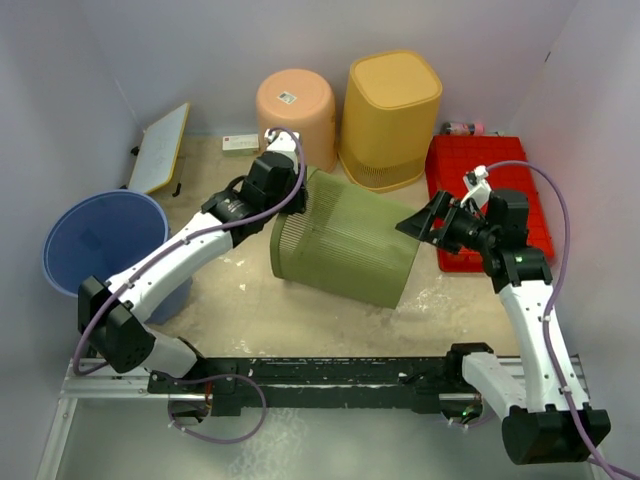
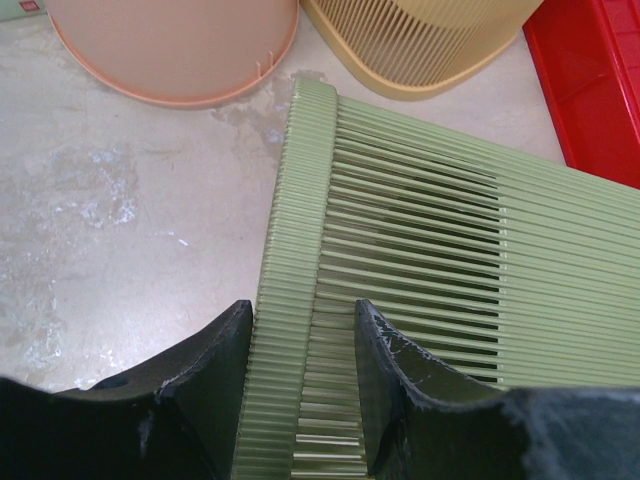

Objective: Turn the large container upside down

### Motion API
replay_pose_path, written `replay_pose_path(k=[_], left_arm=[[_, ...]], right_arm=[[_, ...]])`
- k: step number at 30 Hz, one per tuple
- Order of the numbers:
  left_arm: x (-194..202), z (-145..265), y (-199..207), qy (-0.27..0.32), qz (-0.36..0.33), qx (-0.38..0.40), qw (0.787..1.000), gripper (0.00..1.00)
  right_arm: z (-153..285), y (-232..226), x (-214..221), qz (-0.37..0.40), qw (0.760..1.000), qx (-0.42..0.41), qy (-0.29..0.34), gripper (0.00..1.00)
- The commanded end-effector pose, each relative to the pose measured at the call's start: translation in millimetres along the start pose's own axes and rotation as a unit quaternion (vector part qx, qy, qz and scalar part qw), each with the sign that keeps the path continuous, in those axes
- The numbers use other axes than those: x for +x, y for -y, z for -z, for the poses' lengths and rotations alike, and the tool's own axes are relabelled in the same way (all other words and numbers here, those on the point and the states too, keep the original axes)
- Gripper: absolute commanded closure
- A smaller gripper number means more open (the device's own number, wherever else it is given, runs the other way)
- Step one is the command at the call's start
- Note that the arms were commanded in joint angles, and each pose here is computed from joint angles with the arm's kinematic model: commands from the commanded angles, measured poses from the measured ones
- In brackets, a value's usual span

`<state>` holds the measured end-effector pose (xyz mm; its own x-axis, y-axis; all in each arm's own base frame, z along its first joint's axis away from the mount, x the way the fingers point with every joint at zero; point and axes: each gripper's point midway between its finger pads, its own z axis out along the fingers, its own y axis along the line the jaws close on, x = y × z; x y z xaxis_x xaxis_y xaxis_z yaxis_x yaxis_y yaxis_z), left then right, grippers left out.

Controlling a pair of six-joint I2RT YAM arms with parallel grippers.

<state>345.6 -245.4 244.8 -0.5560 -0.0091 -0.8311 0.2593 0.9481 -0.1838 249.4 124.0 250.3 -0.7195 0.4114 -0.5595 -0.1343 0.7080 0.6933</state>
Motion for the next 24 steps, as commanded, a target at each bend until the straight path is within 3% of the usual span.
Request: replay_pose_path(k=[1,11,24], left_arm=[[39,-19,0,-0.063,-0.026,-0.002,0.998,0.59],[31,-28,10,-0.054,-0.026,0.013,0.998,0.59],[44,-46,18,-0.068,-0.015,0.027,0.997,0.57]], right_arm=[[28,-78,-36,0.073,0.986,-0.139,0.052,0.05],[48,-128,-85,0.107,0.961,-0.212,0.145,0.04],[3,-118,-82,0.075,0.966,-0.219,0.117,0.03]])
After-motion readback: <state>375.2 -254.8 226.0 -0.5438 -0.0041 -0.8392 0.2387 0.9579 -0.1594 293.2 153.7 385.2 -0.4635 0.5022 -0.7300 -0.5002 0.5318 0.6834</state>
